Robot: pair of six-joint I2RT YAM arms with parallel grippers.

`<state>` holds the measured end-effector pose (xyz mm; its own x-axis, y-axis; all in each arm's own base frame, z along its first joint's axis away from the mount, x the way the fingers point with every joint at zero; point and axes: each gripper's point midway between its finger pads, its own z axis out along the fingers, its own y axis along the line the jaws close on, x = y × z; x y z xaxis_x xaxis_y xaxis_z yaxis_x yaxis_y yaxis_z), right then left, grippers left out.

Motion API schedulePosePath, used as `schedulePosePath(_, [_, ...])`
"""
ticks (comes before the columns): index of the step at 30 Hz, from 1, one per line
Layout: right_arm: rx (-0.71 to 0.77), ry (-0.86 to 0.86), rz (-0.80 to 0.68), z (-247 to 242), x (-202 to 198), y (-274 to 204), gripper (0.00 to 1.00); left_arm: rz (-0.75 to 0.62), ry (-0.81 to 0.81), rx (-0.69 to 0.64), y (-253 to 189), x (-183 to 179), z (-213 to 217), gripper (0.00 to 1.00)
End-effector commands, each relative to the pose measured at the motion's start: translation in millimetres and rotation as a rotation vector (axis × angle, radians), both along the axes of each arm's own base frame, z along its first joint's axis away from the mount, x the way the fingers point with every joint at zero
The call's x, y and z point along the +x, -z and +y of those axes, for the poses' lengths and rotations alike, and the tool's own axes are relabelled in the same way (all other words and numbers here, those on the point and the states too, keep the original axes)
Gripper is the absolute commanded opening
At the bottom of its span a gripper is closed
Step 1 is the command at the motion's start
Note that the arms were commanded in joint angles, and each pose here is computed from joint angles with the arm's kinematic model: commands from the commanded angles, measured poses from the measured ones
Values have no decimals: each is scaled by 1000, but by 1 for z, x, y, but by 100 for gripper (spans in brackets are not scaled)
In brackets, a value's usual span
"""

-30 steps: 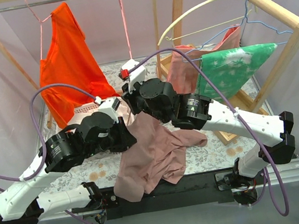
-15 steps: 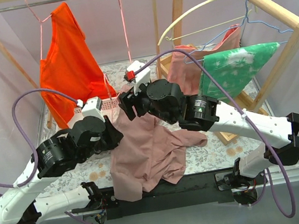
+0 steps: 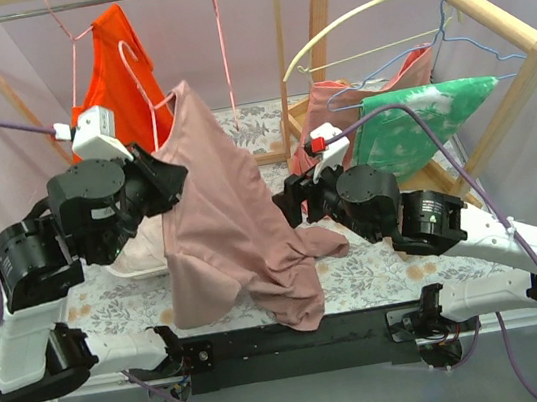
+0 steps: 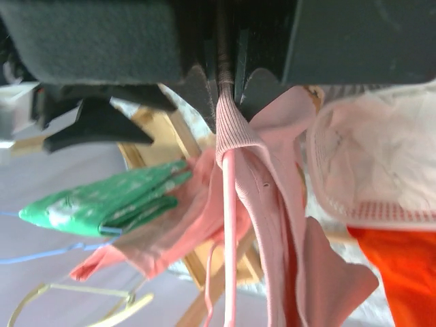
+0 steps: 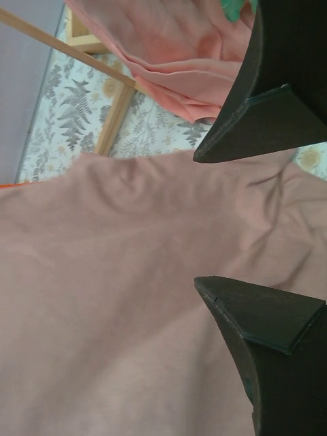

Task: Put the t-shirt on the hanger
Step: Place the hanger at the clothesline.

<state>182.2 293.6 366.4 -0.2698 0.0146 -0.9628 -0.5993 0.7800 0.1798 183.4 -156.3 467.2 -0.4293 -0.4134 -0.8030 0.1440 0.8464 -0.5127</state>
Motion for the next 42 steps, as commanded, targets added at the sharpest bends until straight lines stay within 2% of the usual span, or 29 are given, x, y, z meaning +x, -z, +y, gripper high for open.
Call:
schedulePosePath(1, [19, 30, 42, -8, -2, 12, 75, -163, -112, 84, -44, 33, 2, 0])
schedulePosePath(5, [11, 5, 56, -10, -7, 16, 75, -276, -176, 77, -76, 53, -8, 0])
schedulePosePath(8, [-7, -21, 82, -9, -12, 31, 75, -308, -221, 140, -74, 65, -13, 0])
schedulePosePath(9, [-7, -35, 93, -8, -15, 35, 75, -330, -232, 114, -81, 69, -17, 0])
schedulePosePath(10, [-11, -47, 102, -7, -17, 40, 75, -341, -229, 168, -75, 74, -22, 0])
schedulePosePath(11, [-14, -66, 109, -5, -20, 44, 75, -363, -239, 148, -82, 77, -25, 0])
schedulePosePath(14, [-38, -163, 152, 14, -32, 67, 76, -369, -254, 206, -77, 88, -32, 0])
schedulePosePath(16, [-47, -227, 196, 29, -41, 85, 75, -353, -226, 220, -68, 96, -38, 0])
schedulePosePath(18, [-39, -264, 220, 37, -47, 94, 74, -270, -151, 200, -40, 111, -44, 0])
schedulePosePath(19, [-46, -269, 225, 42, -46, 101, 74, -230, -169, 195, -27, 124, -34, 0])
schedulePosePath(20, [-49, -274, 232, 44, -47, 103, 75, -215, -107, 158, -21, 120, -40, 0])
schedulePosePath(21, [-57, -279, 241, 47, -47, 107, 74, -179, -91, 189, 3, 125, -44, 0])
schedulePosePath(23, [-56, -285, 244, 49, -48, 110, 74, -197, -81, 145, 3, 128, -38, 0])
schedulePosePath(26, [-67, -292, 254, 50, -49, 117, 74, -188, -89, 148, 12, 142, -32, 0])
schedulePosePath(35, [-63, -291, 254, 43, -52, 119, 73, -323, -115, 126, -28, 180, -10, 0])
schedulePosePath(42, [-64, -273, 260, 33, -53, 119, 73, -346, -129, 111, -40, 206, 8, 0])
